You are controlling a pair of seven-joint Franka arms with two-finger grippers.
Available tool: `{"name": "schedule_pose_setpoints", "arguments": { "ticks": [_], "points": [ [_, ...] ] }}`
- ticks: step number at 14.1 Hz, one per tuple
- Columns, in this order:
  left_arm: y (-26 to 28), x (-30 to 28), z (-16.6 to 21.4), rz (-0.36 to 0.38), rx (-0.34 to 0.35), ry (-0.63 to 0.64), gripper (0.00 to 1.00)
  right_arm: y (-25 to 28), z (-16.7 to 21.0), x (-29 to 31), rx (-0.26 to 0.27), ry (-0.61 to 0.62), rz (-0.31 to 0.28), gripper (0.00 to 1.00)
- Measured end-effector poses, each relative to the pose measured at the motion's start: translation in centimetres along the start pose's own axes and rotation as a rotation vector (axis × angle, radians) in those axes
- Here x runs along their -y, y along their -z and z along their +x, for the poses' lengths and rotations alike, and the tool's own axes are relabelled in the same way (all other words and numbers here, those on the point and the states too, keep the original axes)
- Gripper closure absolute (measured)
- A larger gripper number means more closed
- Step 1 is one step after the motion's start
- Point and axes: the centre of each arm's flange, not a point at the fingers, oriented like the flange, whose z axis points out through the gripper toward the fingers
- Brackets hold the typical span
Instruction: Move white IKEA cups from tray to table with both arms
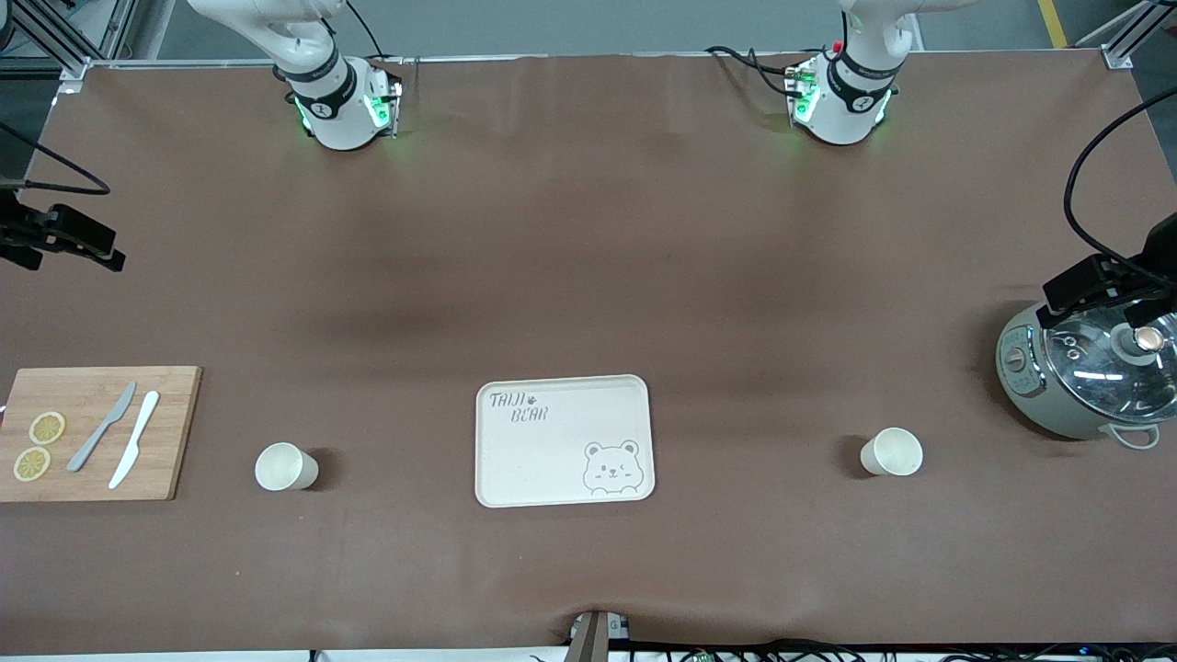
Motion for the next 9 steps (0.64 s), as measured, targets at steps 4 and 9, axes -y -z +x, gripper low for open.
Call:
{"name": "schedule_pose_setpoints", "arguments": {
  "ticks": [4, 9],
  "points": [
    [-0.01, 0.06, 0.01, 0.000, 0.000, 0.001, 0.00, -0.06, 0.03, 0.04, 0.001, 0.001, 0.000, 0.00],
    [-0.02, 0.07, 0.00, 0.000, 0.001, 0.001, 0.00, 0.23, 0.04, -0.10, -0.005, -0.002, 0.000, 0.00]
  ]
}}
